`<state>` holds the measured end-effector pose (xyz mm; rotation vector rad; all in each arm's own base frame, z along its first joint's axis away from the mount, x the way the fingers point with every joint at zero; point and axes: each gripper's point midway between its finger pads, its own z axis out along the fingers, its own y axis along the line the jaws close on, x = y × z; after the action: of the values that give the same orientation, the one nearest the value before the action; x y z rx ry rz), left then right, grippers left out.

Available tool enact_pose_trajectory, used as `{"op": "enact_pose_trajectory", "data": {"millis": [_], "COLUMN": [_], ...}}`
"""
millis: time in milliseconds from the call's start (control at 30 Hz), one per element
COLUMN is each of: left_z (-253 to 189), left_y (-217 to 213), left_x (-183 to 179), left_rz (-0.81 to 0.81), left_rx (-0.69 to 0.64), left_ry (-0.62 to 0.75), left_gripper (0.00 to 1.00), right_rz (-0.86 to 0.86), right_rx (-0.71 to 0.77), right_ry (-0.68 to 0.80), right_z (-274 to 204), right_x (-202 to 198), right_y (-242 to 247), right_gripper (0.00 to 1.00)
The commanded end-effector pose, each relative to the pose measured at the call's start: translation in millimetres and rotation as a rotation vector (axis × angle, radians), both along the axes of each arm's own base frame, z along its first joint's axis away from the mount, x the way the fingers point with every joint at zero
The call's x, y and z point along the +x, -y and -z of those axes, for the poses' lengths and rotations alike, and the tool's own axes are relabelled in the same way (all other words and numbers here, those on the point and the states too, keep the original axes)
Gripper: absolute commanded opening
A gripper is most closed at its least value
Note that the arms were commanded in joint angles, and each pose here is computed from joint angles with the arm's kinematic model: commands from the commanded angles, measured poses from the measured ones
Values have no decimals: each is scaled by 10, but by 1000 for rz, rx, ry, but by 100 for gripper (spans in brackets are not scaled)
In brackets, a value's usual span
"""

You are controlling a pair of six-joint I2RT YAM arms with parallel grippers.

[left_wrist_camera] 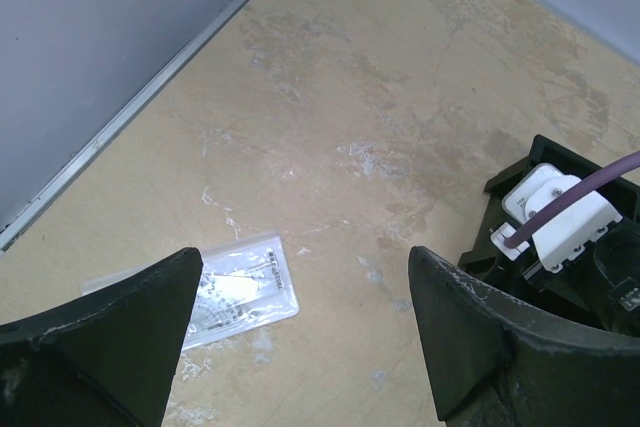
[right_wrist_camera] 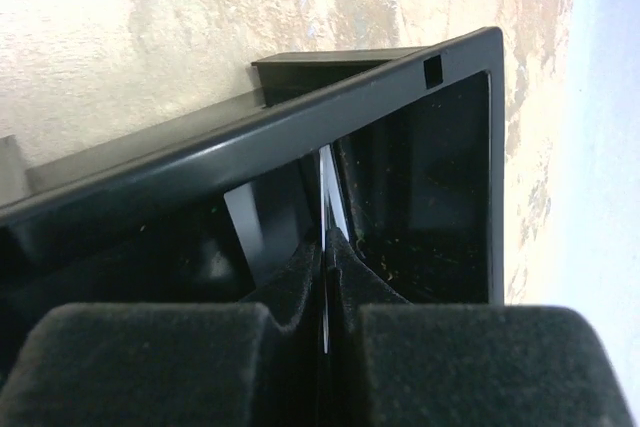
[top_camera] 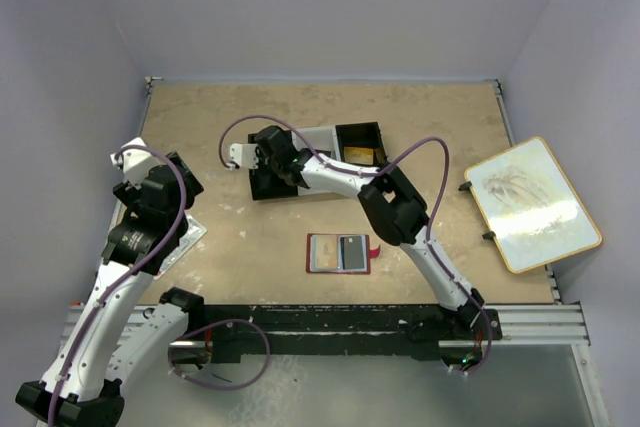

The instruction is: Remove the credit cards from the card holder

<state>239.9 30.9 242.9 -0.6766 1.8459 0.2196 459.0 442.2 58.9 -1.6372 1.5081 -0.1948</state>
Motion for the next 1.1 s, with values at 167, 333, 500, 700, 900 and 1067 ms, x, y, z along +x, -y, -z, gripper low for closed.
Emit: {"op": "enact_pose_trajectory", "data": {"millis": [167, 333, 500, 700, 900, 1067], "left_z": [-147, -160, -153, -132, -104, -93], "left_y": [-67, -75, -68, -60, -40, -31], "left_x": [-12, -21, -11, -1, 21, 30], "left_rz": [-27, -28, -25, -22, -12, -9], "left_rx": [8, 8, 10, 12, 13, 13], "left_ry": [52, 60, 55, 46, 33, 28], "left_gripper": [82, 82, 82, 82, 82, 82], "right_rz": [-26, -1, -26, -47, -48, -50], "right_rx": [39, 37, 52, 59, 80, 130], "right_ry": [79, 108, 57, 34, 13, -3], "right_z": [-225, -163, -86, -116, -195, -342], "right_x": [162, 189, 119, 68, 24, -19], "right_y": [-146, -91, -137, -149, -154, -191], "right_gripper": [7, 15, 27, 41, 48, 50]}}
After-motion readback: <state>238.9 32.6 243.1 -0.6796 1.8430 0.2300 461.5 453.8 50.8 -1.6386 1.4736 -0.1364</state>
